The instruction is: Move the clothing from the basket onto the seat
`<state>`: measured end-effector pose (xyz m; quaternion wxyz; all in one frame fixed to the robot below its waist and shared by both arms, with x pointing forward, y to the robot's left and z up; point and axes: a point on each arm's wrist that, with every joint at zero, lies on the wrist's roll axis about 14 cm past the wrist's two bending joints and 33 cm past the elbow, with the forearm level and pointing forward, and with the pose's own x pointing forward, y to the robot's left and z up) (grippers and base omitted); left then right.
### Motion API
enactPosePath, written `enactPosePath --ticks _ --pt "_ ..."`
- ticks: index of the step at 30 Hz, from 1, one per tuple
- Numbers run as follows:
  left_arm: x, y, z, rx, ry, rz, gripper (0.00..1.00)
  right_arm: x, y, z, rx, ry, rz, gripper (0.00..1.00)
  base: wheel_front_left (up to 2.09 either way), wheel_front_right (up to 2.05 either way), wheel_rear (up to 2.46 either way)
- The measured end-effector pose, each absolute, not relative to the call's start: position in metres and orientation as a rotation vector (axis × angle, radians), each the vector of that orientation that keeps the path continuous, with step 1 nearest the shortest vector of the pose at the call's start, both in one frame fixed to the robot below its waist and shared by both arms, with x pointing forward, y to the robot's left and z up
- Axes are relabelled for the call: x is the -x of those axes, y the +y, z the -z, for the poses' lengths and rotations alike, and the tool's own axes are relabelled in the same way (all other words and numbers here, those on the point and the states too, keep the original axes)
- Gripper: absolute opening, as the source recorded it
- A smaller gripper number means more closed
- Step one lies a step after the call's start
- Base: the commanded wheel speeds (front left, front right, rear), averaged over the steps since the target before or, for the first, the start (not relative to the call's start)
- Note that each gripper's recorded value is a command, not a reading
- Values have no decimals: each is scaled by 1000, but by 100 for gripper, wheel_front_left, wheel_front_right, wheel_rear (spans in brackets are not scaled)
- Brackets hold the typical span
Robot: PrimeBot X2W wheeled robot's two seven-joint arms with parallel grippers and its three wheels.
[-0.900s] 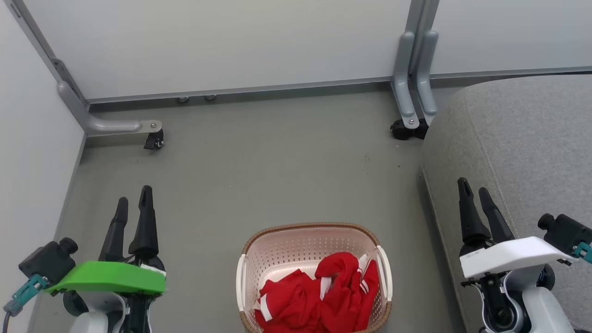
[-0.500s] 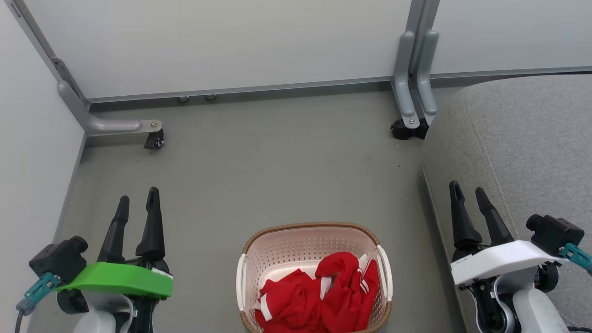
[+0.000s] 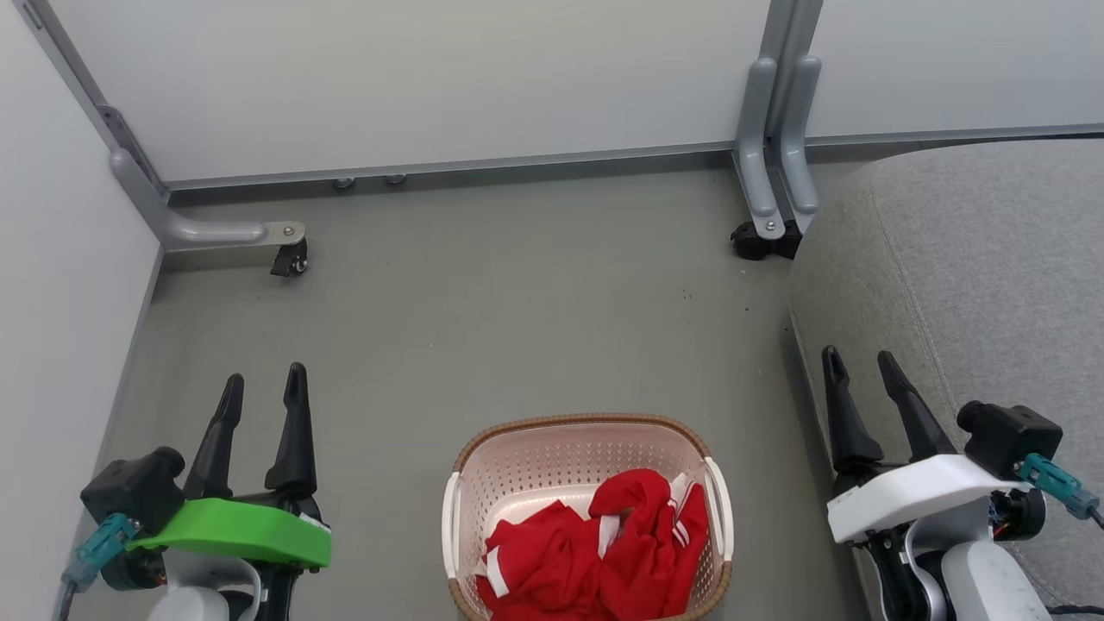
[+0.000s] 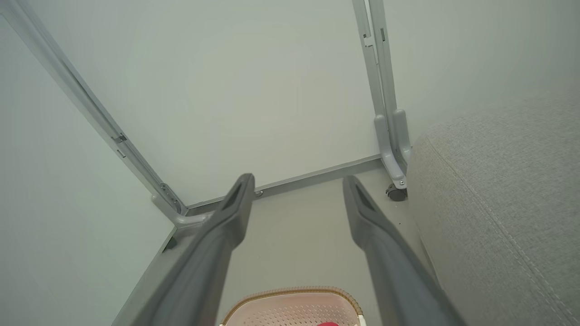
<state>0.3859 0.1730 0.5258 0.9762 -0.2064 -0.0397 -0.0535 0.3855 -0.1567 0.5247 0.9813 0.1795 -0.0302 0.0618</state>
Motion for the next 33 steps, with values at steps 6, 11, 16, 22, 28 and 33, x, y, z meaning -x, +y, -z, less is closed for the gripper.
enactPosePath --ticks 6,11,16,22,28,33 --pt "-385 172 -521 367 -73 110 100 -384 -154 -522 -309 -52 -132 100 0 0 0" --pt "-383 173 -514 323 -56 107 100 -384 -152 -521 -267 -47 -139 100 0 0 0" --pt "-381 173 -506 288 -37 105 100 -383 -151 -518 -229 -35 -144 100 0 0 0" --pt "-379 174 -496 246 -14 102 100 -382 -149 -516 -186 -31 -150 100 0 0 0" --pt "-377 175 -490 205 -1 101 100 -380 -148 -513 -147 -22 -155 100 0 0 0" --pt "-376 175 -486 178 7 103 100 -380 -146 -512 -127 -19 -161 100 0 0 0"
